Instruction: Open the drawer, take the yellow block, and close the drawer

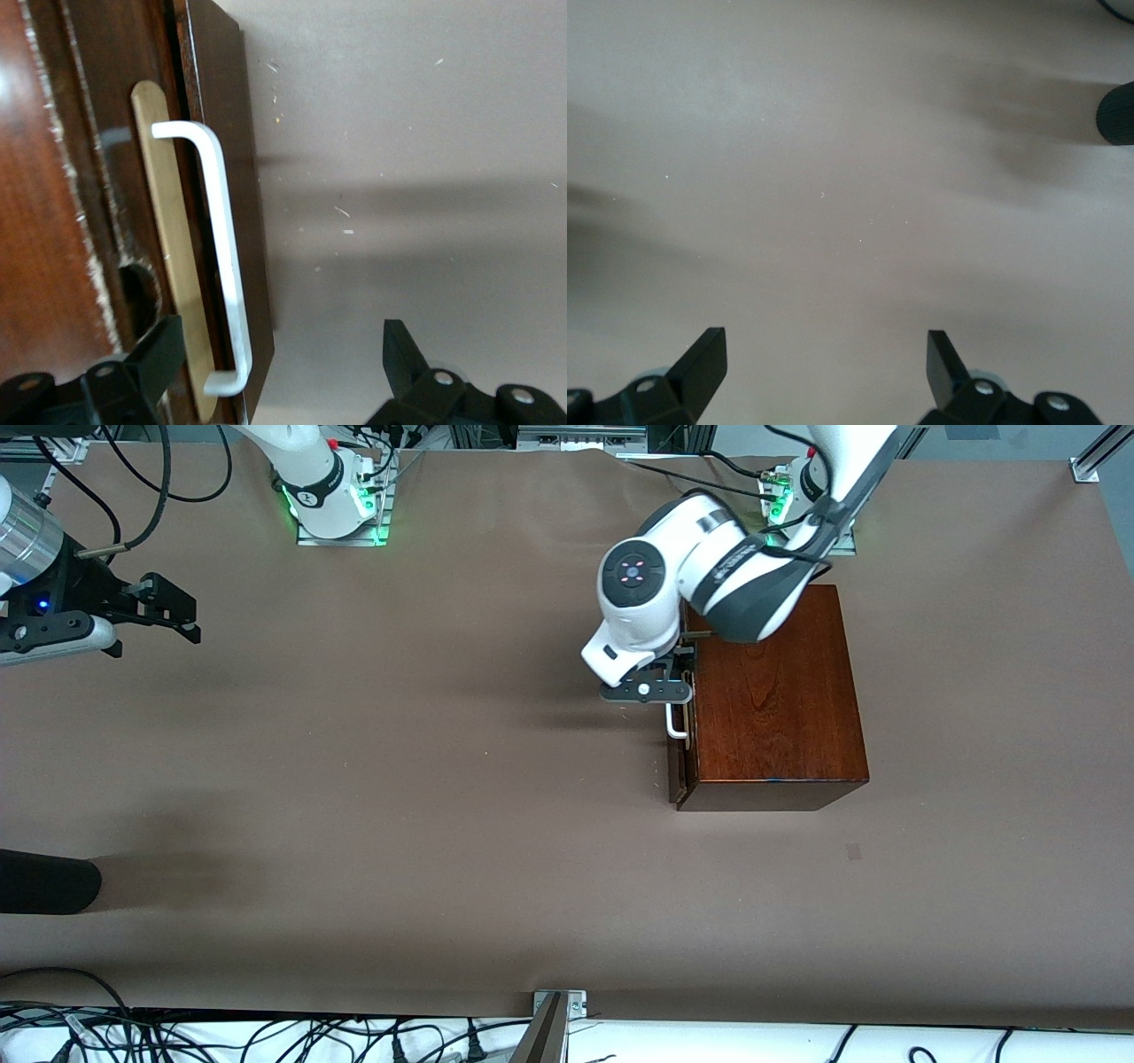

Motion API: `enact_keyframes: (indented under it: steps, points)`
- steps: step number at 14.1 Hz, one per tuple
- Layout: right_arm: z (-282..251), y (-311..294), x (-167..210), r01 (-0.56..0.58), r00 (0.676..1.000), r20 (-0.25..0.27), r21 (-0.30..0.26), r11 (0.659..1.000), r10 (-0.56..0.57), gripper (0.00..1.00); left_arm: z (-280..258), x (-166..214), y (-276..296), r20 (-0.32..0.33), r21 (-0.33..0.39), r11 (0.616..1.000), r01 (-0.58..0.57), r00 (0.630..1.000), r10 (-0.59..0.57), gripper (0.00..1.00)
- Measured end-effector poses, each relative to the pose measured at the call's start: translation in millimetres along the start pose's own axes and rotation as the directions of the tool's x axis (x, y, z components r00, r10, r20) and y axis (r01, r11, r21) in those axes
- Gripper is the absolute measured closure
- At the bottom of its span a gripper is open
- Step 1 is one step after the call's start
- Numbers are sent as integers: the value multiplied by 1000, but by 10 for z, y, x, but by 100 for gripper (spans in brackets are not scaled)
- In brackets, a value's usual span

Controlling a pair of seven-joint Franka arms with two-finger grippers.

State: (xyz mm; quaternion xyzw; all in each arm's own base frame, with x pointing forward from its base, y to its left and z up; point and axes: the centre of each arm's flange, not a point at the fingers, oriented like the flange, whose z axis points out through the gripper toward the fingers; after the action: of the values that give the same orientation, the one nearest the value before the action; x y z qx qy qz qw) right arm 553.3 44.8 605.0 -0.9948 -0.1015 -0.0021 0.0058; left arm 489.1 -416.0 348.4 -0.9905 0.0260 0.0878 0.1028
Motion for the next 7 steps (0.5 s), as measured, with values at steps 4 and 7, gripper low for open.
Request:
enact_keyframes:
  steps: [4,7]
  points:
    - [6,-1,-7,0,1000,7,1,1000,0,0,260,42,63,-27,68,998,-19,999,20,0]
    - [8,-5,-6,1,1000,7,1,1000,-1,0,400,11,85,-25,71,997,-12,1000,14,0]
